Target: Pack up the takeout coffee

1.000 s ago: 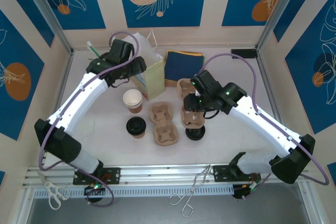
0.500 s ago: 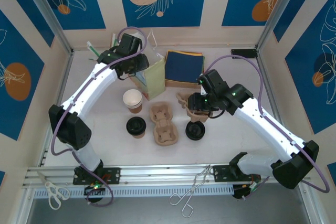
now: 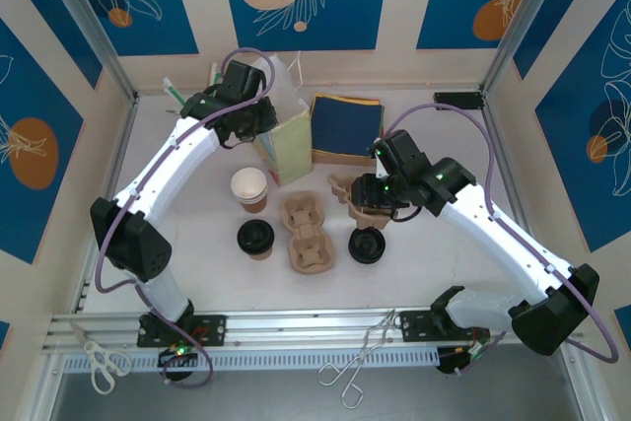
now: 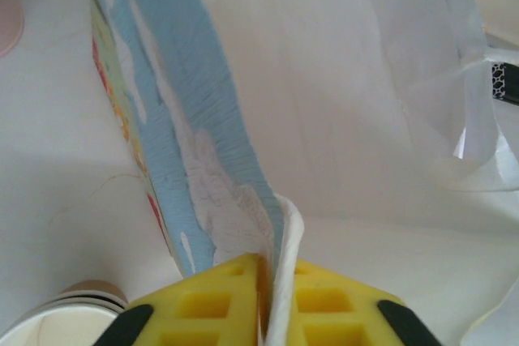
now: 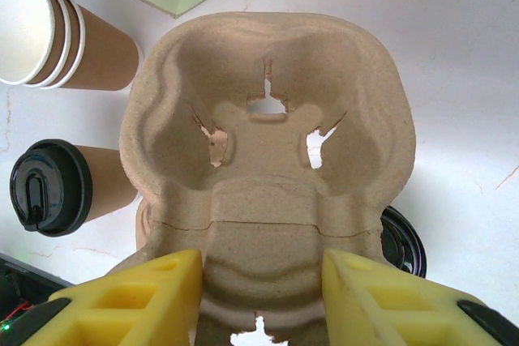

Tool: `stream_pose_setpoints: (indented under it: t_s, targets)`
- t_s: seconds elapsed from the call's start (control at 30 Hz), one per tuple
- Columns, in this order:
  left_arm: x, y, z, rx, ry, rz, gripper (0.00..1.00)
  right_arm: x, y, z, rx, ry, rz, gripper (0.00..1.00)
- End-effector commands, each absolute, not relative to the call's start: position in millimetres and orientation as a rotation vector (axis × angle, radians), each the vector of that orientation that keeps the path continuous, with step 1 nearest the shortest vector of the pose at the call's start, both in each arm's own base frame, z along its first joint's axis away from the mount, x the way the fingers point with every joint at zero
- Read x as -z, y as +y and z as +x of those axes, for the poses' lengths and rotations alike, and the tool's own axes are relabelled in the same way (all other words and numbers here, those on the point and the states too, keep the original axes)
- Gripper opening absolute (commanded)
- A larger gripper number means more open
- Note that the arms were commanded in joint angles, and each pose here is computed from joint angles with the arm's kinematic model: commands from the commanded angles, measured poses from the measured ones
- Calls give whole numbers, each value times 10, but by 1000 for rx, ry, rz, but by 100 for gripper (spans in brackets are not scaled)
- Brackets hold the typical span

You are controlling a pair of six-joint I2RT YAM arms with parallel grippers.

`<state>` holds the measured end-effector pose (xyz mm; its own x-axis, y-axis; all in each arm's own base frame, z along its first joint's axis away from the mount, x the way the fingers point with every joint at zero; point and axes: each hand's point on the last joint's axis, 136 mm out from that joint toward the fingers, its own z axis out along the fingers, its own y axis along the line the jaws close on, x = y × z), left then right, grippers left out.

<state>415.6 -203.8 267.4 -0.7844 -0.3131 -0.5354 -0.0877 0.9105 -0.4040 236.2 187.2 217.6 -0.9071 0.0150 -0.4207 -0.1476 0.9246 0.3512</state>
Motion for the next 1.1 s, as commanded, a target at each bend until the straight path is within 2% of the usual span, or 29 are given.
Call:
stream_pose_setpoints:
  t_s: [0.0, 1.07]
  targets:
    - [-2685, -2130, 4113, 523, 2470, -272, 9, -2185, 1893, 2345, -565, 2648, -117, 43]
    - [-2622, -2607, 3732, 623, 2517, -125, 7, -2169, 1760, 2371, -550, 2650, -62, 42]
